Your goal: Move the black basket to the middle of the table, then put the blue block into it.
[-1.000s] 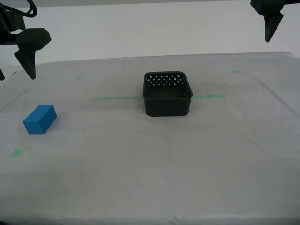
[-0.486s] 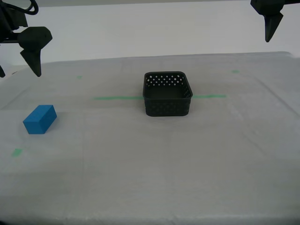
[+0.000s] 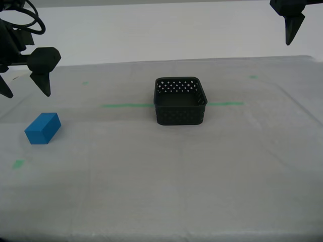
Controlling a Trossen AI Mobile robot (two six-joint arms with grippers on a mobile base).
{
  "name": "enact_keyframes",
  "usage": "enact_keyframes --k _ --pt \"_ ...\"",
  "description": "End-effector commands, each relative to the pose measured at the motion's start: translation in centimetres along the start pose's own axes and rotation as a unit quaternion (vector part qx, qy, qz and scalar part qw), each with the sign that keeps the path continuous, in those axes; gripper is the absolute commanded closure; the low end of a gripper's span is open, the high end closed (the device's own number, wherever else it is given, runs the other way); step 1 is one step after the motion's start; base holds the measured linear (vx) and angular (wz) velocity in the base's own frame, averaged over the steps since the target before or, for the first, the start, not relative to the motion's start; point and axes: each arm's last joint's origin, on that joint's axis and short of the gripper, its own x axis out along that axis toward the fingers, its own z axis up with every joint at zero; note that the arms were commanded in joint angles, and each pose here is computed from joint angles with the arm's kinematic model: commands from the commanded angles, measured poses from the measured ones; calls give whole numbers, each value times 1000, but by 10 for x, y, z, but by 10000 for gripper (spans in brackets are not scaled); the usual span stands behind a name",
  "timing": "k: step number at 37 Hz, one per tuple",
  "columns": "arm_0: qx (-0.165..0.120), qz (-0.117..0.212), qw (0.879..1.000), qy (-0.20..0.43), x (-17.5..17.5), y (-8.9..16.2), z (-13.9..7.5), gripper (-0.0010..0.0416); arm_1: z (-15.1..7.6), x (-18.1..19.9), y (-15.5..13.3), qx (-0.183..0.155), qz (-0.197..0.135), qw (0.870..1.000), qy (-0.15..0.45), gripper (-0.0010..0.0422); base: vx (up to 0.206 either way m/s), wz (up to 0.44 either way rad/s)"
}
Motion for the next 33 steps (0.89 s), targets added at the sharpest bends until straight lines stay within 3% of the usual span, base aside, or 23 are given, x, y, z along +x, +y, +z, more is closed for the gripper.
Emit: enact_keyframes --k 1,11,33 --pt "0 -1 1000 -1 0 0 0 7 0 6 0 -2 -3 1000 14 11 0 0" --pt "0 -1 1000 -1 0 0 0 7 3 45 -1 1 -16 997 71 11 0 0" --pt "1 -1 1000 -3 0 0 0 7 6 84 -1 5 -27 996 90 11 0 0"
